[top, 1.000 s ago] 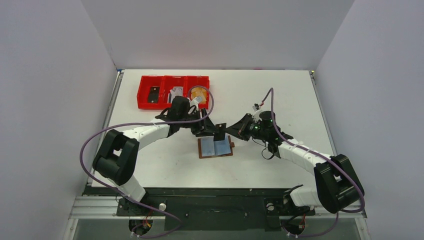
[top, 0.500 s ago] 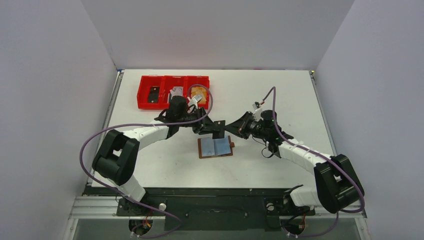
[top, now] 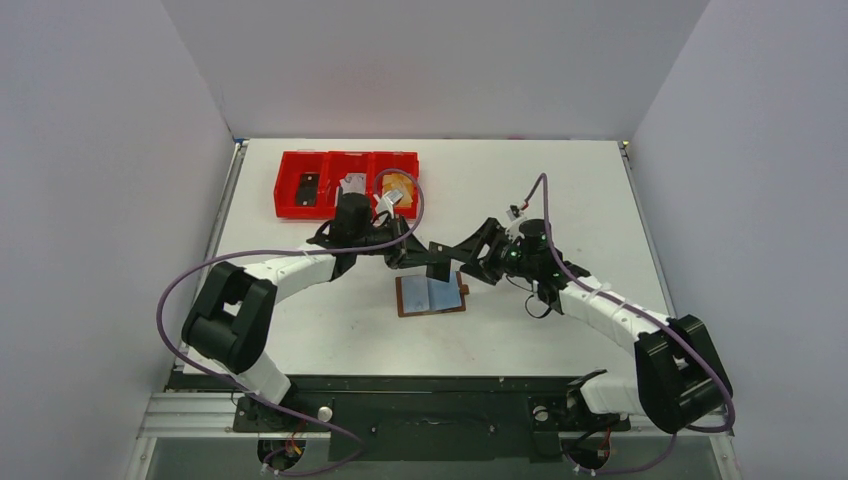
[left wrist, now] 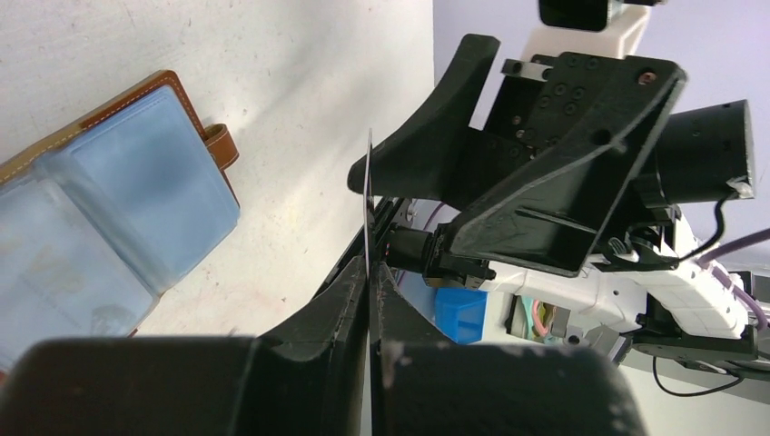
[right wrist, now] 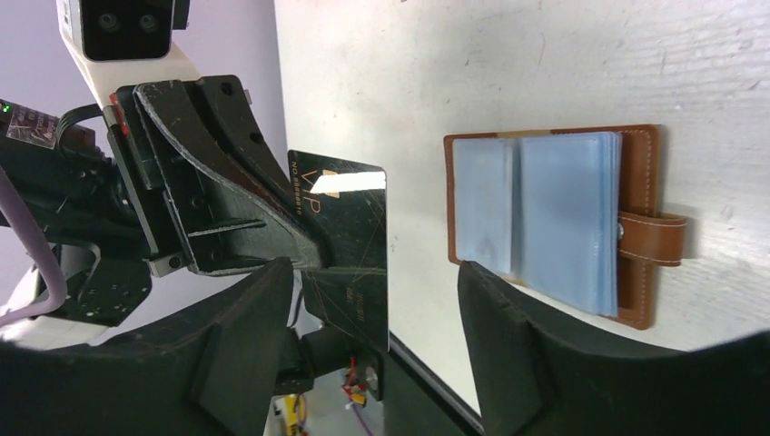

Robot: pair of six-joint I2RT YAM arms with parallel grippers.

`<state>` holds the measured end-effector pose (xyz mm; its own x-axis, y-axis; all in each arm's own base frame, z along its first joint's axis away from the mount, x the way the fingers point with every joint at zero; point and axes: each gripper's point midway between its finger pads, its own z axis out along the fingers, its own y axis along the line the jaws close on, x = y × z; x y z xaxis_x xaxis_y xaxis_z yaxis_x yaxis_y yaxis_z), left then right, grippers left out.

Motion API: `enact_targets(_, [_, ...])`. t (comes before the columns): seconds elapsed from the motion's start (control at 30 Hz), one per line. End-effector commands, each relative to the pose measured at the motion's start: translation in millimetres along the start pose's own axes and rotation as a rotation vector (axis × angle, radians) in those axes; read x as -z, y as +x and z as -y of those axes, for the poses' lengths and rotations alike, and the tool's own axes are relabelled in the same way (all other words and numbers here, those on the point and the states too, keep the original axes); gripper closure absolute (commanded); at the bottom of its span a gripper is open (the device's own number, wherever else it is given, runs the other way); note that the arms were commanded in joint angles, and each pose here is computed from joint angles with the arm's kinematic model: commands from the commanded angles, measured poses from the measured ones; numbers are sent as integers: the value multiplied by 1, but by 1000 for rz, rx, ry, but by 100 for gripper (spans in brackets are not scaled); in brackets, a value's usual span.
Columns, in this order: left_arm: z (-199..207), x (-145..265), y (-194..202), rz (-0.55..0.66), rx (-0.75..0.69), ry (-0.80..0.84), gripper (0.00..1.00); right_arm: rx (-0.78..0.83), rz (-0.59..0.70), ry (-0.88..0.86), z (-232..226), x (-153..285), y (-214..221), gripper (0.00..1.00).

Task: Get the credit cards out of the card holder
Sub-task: Place the credit card in the storage box.

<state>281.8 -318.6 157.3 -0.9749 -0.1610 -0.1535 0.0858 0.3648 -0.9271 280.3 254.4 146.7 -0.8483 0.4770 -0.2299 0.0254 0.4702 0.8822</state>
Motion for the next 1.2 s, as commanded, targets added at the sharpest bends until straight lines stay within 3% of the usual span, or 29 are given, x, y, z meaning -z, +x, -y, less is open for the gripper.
enact_targets(0.0, [19,7,-4,29,-64,41,100,110,78,25,-17,11,-17,33])
enact_targets(0.23, [16,11,-10,62,-89,-1,100,156,150,92,-10,20,-29,31])
enact_targets(0.4, [1,30,-30,147,-93,-170,100,174,161,160,2,28,-28,31])
enact_targets(0.67, [-15,82,-95,396,-82,-415,100,212,154,205,9,34,-27,31])
enact_targets(0.93, [-43,166,-177,700,17,-623,100,237,129,212,9,33,-26,30])
enact_targets(1.17, [-61,226,-243,853,45,-776,100,248,119,224,12,36,-24,30])
